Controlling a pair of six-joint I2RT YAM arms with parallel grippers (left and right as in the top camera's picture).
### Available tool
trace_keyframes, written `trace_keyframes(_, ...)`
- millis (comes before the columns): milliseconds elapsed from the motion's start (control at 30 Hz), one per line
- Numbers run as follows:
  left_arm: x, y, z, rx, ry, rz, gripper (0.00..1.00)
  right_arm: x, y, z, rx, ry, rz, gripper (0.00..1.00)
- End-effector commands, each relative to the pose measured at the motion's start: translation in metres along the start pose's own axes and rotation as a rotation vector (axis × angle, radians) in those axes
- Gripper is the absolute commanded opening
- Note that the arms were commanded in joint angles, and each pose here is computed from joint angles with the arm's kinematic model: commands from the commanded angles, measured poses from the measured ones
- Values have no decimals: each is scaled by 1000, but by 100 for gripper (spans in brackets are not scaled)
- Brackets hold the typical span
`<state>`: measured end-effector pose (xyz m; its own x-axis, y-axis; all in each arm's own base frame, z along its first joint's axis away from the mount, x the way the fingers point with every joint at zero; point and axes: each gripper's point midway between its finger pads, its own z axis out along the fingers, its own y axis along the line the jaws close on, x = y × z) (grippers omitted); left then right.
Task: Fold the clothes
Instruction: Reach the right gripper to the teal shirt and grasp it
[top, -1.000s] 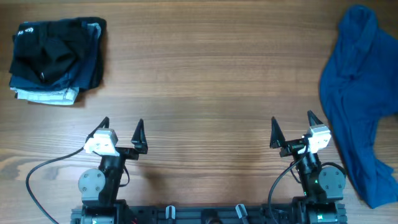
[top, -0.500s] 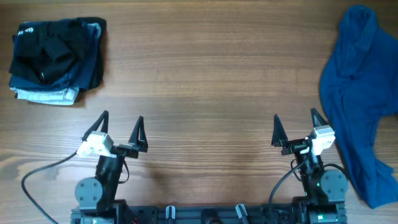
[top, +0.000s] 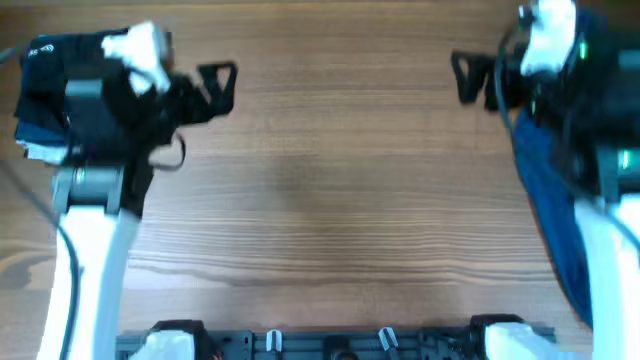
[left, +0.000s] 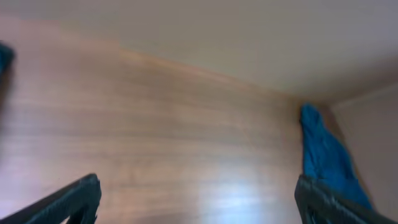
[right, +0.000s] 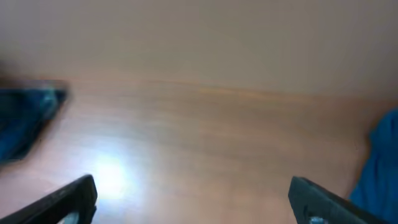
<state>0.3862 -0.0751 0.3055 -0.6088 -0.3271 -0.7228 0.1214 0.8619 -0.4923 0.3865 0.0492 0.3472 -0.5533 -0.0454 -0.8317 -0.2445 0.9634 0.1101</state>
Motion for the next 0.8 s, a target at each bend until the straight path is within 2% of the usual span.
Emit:
trace_keyframes(0, 15, -10, 44, 34, 126, 33, 100, -7, -9, 30, -21, 78, -145, 100)
trace_keyframes(67, 26, -2, 69, 41, 177, -15, 100, -3, -27, 44, 11, 99, -103, 100)
trace_keyframes(133, 42, 8, 88, 25, 239, -96, 100, 6, -90, 55, 179, 113, 109, 100)
trace_keyframes(200, 58, 14, 105, 14, 290, -121, 100, 22, -149, 61, 273, 122, 291, 100)
trace_keyframes(300, 76, 14, 124, 15, 341, -118, 100, 63, -223, 73, 377, 181, 430, 96)
trace_keyframes(367, 83, 9, 134, 27, 352, -105, 100, 106, -261, 89, 443, 265, 519, 94)
trace_keyframes(467, 85, 9, 137, 5, 344, -86, 100, 161, -282, 118, 430, 376, 626, 92)
trace_keyframes(533, 84, 10, 138, -2, 339, -83, 99, 182, -284, 132, 417, 426, 643, 88)
trace_keyframes(633, 84, 10, 138, -2, 340, -84, 100, 212, -298, 131, 544, 484, 713, 82)
trace_keyframes(667, 84, 11, 138, -6, 338, -83, 100, 218, -304, 128, 600, 492, 732, 82)
trace_keyframes(767, 83, 17, 138, -40, 329, -79, 99, 214, -310, 130, 613, 465, 722, 78)
